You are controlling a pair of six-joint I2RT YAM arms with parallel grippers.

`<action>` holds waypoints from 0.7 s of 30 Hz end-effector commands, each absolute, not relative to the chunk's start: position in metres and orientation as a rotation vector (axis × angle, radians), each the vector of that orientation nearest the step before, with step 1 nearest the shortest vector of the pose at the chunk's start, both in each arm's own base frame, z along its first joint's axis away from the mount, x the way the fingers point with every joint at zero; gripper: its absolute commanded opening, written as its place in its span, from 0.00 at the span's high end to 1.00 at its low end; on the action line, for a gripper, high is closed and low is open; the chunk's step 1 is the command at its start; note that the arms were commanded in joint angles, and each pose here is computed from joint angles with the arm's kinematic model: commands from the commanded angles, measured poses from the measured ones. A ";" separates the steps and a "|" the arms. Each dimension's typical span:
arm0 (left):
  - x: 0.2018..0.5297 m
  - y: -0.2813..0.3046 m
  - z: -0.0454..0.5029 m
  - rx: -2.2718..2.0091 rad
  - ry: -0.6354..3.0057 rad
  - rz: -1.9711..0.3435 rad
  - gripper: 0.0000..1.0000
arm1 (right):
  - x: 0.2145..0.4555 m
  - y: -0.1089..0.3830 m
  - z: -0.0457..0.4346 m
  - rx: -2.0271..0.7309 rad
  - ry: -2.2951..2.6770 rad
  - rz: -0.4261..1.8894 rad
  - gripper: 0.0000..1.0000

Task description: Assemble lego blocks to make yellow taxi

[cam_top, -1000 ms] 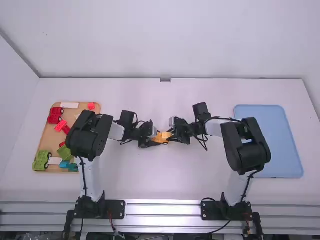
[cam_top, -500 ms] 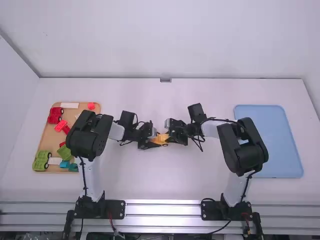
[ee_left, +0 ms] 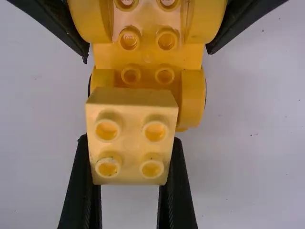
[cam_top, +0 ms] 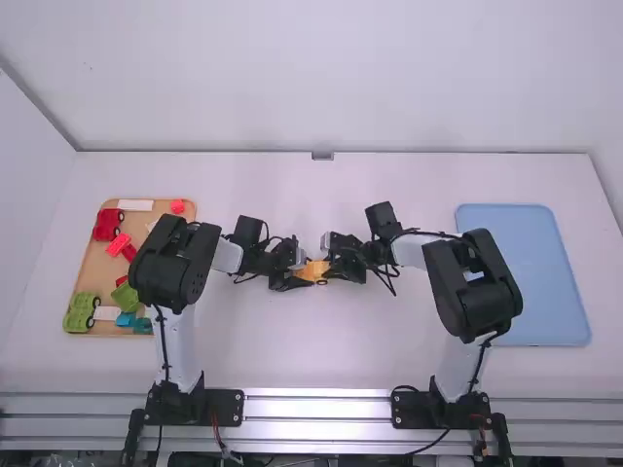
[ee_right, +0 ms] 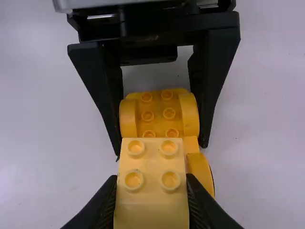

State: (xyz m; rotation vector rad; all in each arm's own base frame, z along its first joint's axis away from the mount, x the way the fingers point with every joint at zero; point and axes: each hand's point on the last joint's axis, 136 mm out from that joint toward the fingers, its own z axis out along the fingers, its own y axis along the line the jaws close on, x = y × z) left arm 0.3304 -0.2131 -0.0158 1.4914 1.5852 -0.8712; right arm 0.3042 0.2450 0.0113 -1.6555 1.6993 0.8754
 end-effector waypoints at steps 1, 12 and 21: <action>0.326 -0.218 -0.020 1.501 1.584 -0.902 0.56 | 0.303 0.244 0.009 -1.661 1.701 0.876 0.95; 0.323 -0.218 -0.022 1.501 1.598 -0.916 0.56 | 0.301 0.252 -0.001 -1.730 1.715 0.791 0.98; 0.323 -0.218 -0.021 1.501 1.598 -0.917 0.56 | 0.306 0.248 0.000 -1.698 1.734 0.785 0.99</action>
